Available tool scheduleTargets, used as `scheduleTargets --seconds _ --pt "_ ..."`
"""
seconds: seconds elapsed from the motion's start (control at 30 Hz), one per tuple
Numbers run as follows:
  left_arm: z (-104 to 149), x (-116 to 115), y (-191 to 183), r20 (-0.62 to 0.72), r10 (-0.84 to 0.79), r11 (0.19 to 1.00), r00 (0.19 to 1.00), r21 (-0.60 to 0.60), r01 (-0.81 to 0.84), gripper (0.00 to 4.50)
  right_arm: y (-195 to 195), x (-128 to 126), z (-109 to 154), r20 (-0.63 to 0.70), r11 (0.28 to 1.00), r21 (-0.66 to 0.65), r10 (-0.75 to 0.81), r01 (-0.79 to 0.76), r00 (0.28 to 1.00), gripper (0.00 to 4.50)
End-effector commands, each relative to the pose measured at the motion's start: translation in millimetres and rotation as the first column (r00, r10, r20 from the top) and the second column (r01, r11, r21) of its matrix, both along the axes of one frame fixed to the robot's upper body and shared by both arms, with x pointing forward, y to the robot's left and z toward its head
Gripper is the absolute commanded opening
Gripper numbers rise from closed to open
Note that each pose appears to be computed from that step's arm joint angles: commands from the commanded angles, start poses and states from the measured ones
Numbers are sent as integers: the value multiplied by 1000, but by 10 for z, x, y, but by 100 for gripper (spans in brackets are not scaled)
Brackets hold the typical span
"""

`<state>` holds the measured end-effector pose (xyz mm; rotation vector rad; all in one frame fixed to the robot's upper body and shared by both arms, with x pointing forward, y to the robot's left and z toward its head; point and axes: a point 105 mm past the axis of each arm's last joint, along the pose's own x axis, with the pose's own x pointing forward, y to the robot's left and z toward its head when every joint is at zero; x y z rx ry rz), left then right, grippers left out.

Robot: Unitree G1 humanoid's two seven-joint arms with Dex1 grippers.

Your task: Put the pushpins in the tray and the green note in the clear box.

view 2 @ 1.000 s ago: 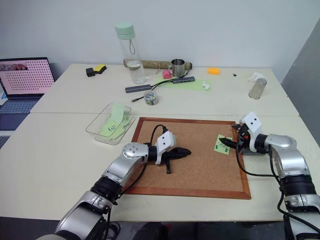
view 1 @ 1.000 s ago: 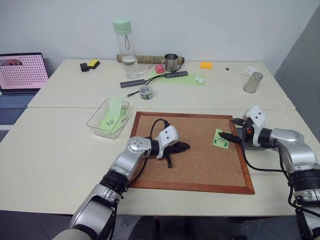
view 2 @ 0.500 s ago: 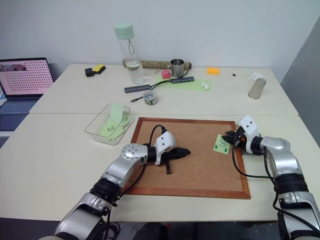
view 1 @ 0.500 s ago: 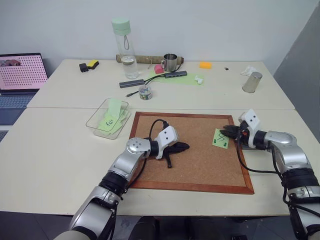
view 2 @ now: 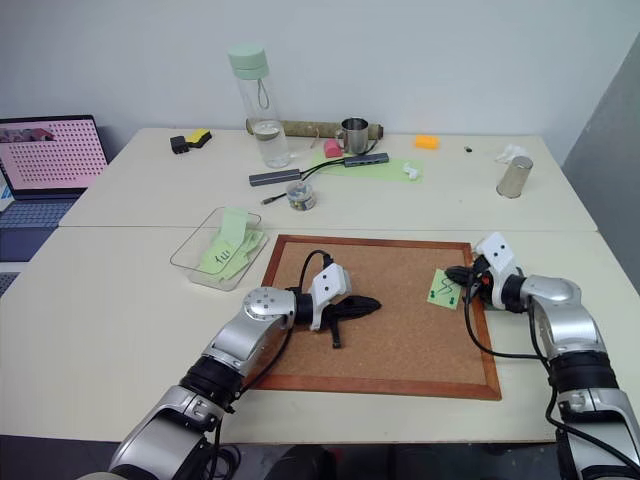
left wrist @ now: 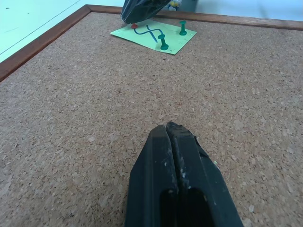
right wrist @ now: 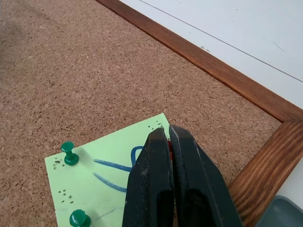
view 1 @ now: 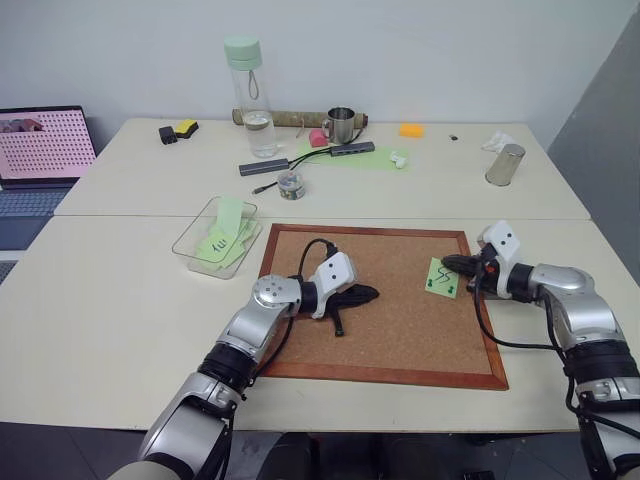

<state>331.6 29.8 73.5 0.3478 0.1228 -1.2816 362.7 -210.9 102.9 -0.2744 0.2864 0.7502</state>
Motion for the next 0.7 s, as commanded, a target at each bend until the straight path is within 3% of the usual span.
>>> scheduleTargets --seconds 0.03,0.7 --pt "-238 -49 62 -60 25 998 998 62 -21 0 76 -8 319 104 998 45 28 -32 994 2" --pt "-321 -99 43 -71 7 996 997 87 -1 0 -68 -116 643 133 993 119 -40 24 990 2"
